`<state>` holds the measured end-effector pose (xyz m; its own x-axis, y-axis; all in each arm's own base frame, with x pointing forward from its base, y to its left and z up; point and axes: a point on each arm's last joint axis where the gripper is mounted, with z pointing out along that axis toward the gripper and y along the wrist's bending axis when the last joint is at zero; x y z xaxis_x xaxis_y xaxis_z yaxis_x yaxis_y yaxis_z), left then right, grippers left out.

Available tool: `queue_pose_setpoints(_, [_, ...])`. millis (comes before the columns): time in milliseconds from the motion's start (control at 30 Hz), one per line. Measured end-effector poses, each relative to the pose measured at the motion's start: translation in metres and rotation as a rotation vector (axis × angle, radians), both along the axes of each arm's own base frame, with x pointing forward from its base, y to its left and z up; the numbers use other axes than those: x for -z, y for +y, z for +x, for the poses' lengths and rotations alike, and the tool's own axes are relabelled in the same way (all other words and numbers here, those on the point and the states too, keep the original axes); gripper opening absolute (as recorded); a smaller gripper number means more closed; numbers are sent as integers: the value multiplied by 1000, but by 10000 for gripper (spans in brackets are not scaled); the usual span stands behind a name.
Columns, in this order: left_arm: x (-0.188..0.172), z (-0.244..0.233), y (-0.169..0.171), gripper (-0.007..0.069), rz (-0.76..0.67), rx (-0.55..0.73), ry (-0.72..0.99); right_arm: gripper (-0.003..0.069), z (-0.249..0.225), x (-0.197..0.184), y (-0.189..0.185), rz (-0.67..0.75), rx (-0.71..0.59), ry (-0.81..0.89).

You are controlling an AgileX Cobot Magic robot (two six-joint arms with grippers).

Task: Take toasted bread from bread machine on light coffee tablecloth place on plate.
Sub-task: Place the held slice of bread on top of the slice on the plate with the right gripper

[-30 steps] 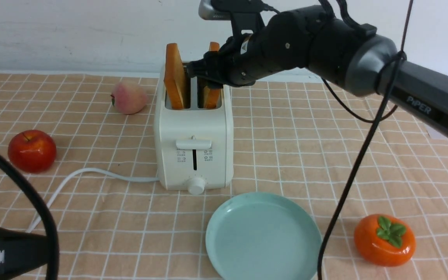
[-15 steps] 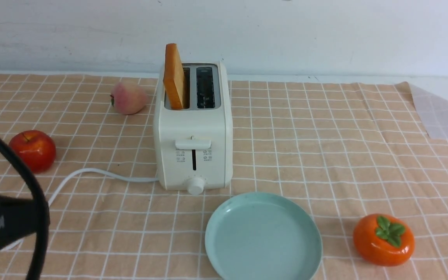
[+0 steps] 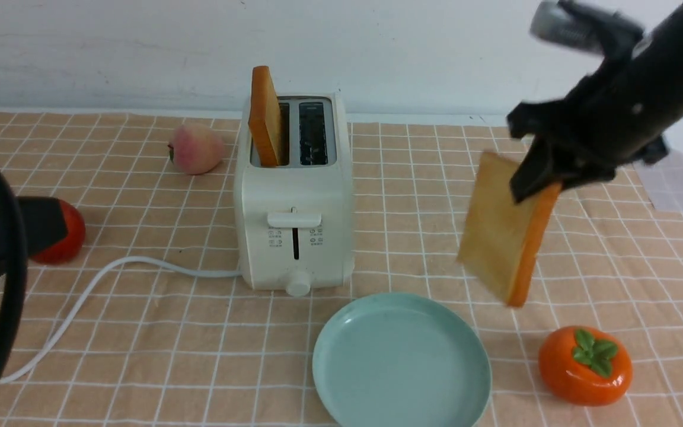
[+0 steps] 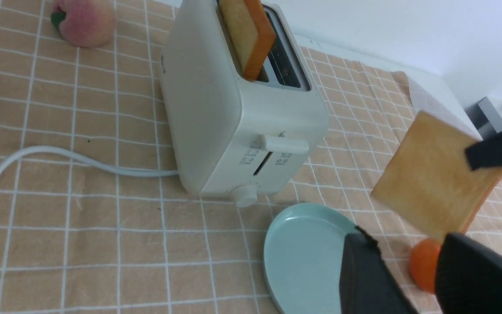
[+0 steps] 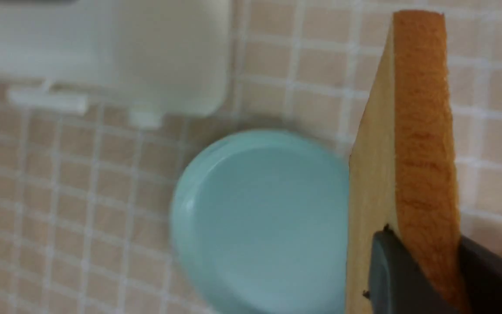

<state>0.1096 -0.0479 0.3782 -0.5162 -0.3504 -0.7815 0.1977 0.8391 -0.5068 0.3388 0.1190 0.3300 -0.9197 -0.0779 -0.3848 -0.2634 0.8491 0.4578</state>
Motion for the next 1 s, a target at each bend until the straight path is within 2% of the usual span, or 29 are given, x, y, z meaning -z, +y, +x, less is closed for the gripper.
queue_pose_setpoints(167, [2, -1, 0, 240, 3, 7, 23, 104, -5, 61, 20, 261, -81, 60])
queue_pose_setpoints(267, [2, -1, -1, 240, 1, 9, 26, 104, -7, 87, 25, 376, -57, 71])
queue_pose_setpoints(433, [3, -2, -1, 240, 6, 12, 40, 120, -8, 114, 26, 441, 21, 97])
queue_pose_setpoints(567, [5, -3, -1, 241, 12, 17, 55, 265, -10, 119, 24, 407, 11, 100])
queue_pose_setpoints(600, [5, -3, -1, 241, 12, 17, 55, 275, -10, 119, 24, 406, 8, 98])
queue_pose_setpoints(633, [5, -3, -1, 241, 13, 17, 57, 373, -12, 118, 24, 390, -10, 91])
queue_pose_setpoints(667, [5, -3, -1, 241, 12, 17, 57, 418, -12, 116, 23, 384, -17, 84])
queue_pose_setpoints(700, [5, -3, -1, 241, 11, 18, 57, 428, -13, 115, 23, 381, -23, 81])
queue_pose_setpoints(767, [4, -3, -2, 241, -9, 24, 62, 561, -15, 102, 18, 352, -81, 45])
queue_pose_setpoints(833, [4, -3, -3, 241, -25, 27, 63, 638, -14, 85, 11, 324, -125, 9])
queue_pose_setpoints(900, [2, -1, -3, 241, -29, 20, 39, 671, -13, 64, 3, 291, -141, -30])
queue_pose_setpoints(1000, [0, 9, -3, 241, -12, 5, -15, 669, -11, 24, -10, 225, -135, -132])
